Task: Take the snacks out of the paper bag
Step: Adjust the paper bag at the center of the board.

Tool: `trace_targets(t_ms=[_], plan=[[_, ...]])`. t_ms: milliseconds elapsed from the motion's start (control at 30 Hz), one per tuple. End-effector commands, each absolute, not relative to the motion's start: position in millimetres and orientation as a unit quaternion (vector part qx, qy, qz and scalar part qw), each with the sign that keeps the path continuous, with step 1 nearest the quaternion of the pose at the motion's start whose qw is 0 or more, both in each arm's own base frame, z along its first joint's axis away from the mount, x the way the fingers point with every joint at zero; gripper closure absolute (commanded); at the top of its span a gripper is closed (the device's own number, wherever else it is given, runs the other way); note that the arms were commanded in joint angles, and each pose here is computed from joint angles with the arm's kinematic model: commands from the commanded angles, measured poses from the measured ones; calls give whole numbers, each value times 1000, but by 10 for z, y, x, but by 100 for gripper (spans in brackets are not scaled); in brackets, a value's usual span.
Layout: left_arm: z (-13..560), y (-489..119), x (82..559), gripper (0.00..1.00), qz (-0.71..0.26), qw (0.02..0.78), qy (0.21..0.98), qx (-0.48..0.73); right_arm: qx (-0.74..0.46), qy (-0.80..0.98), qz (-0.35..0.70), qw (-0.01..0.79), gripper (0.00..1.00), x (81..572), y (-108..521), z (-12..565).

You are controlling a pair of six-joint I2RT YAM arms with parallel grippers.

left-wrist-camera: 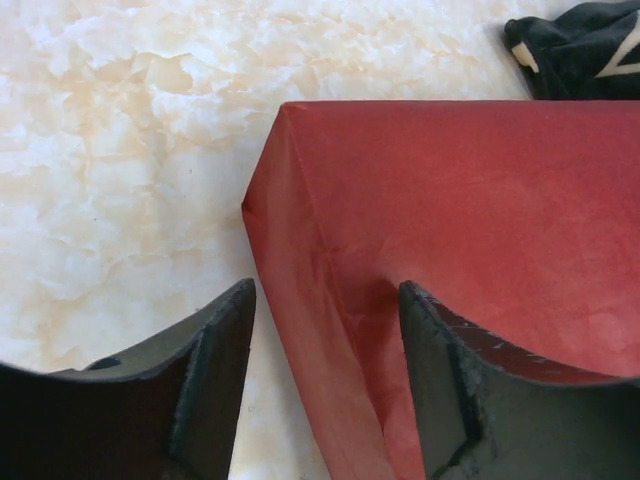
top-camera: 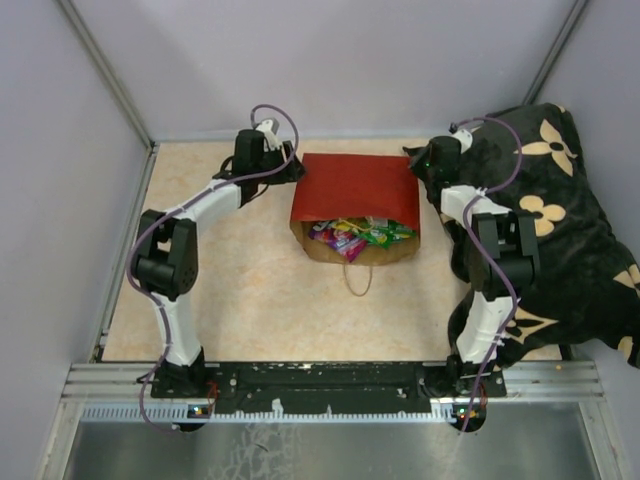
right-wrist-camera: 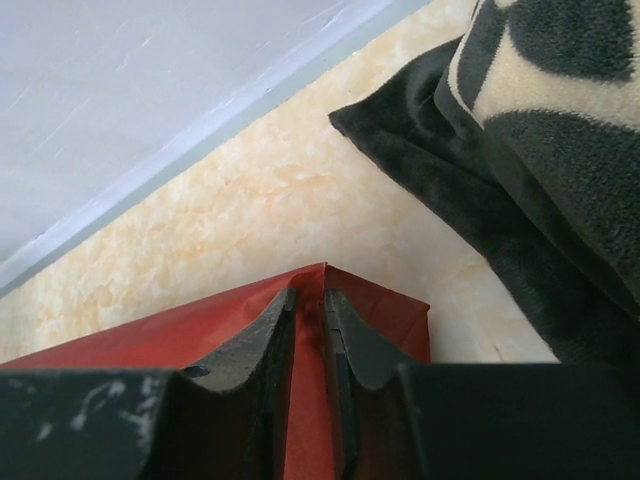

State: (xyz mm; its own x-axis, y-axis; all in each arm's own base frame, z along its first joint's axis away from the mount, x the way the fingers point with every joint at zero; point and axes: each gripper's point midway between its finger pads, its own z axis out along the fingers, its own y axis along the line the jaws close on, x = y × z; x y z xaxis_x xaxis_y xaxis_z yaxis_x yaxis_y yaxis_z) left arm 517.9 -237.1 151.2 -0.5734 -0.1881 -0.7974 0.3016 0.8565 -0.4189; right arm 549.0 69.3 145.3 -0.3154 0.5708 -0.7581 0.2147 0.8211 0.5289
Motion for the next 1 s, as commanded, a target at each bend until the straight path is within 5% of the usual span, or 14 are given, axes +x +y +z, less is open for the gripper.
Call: trace_targets(t_ms=[0, 233, 333, 500, 633, 733, 867, 967], plan=[[1425, -2516, 5208, 41, -291, 458, 839, 35, 238, 785, 201, 535, 84, 5599, 832, 1506], [1389, -2570, 5463, 61, -286, 466, 837, 26, 244, 782, 202, 537, 86, 5678, 831, 1506], [1440, -2587, 5605, 90, -280, 475, 834, 28, 245, 782, 199, 538, 87, 5745, 825, 1544], [1599, -2630, 5851, 94, -274, 493, 825, 28, 243, 780, 201, 541, 90, 5931, 854, 1641], [1792, -2637, 6041, 92, -264, 513, 816, 35, 227, 780, 193, 551, 91, 6166, 864, 1827], [1988, -2642, 6058, 82, -254, 519, 814, 58, 210, 784, 189, 552, 82, 6205, 885, 1971], [2174, -2489, 5835, 60, -224, 523, 818, 83, 198, 775, 200, 566, 40, 5923, 881, 2141], [2093, -2378, 5467, 41, -215, 516, 823, 98, 201, 757, 209, 586, 19, 5576, 835, 2337]])
